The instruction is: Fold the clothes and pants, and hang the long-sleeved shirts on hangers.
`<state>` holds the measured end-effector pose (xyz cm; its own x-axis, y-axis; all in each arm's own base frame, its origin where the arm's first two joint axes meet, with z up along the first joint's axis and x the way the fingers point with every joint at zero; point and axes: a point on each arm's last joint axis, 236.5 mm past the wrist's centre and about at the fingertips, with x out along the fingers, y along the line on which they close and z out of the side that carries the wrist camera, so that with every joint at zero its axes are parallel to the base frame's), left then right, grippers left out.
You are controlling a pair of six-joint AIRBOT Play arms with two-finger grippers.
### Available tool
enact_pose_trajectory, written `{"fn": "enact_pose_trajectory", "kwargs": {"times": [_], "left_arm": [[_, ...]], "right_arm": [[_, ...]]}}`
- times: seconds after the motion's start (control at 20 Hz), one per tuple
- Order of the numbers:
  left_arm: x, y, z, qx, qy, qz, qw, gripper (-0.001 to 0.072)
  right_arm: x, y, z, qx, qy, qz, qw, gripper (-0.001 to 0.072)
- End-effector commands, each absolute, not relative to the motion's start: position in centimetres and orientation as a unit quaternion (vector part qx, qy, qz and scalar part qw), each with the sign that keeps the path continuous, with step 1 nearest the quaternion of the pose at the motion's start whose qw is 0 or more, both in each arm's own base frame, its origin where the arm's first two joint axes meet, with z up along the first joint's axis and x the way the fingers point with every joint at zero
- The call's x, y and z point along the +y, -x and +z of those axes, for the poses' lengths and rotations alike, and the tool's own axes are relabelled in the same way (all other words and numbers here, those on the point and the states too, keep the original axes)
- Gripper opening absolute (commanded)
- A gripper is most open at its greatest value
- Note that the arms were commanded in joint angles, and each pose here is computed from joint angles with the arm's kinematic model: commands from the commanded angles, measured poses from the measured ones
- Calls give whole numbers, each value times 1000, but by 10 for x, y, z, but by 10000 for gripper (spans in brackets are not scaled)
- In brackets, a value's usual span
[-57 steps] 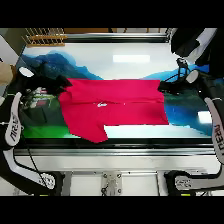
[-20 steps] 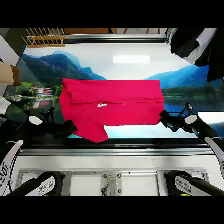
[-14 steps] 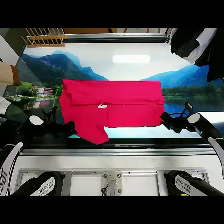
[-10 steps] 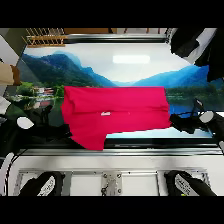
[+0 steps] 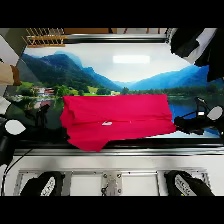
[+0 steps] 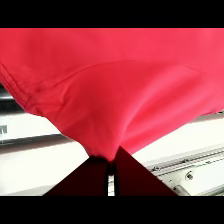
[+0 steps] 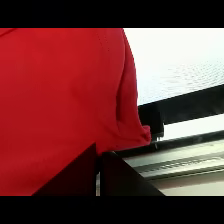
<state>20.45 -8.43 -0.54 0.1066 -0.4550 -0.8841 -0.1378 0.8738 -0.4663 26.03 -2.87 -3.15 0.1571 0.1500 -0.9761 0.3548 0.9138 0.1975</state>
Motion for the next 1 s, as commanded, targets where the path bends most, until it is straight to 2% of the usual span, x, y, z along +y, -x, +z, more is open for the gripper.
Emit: {"fn": "enact_pose_trajectory", "kwargs": {"times": [0.0,0.35,0.65,0.9,0.95], "left_arm": [[-81,-238,4,655,220,-114,713,13],[-66,-335,9,637,214,-112,732,13],[-62,-381,-25,663,217,-114,708,13],[-59,-417,-47,671,223,-115,698,14],[-59,-423,-47,668,223,-115,701,88]], "right_arm": [[-23,-281,-22,649,-177,-52,738,13],[-22,-343,-26,657,-167,-40,734,14],[-19,-398,-43,645,-158,-31,747,13],[-1,-446,-48,578,-221,-16,785,25],[2,-458,-44,557,-238,-15,795,27]]}}
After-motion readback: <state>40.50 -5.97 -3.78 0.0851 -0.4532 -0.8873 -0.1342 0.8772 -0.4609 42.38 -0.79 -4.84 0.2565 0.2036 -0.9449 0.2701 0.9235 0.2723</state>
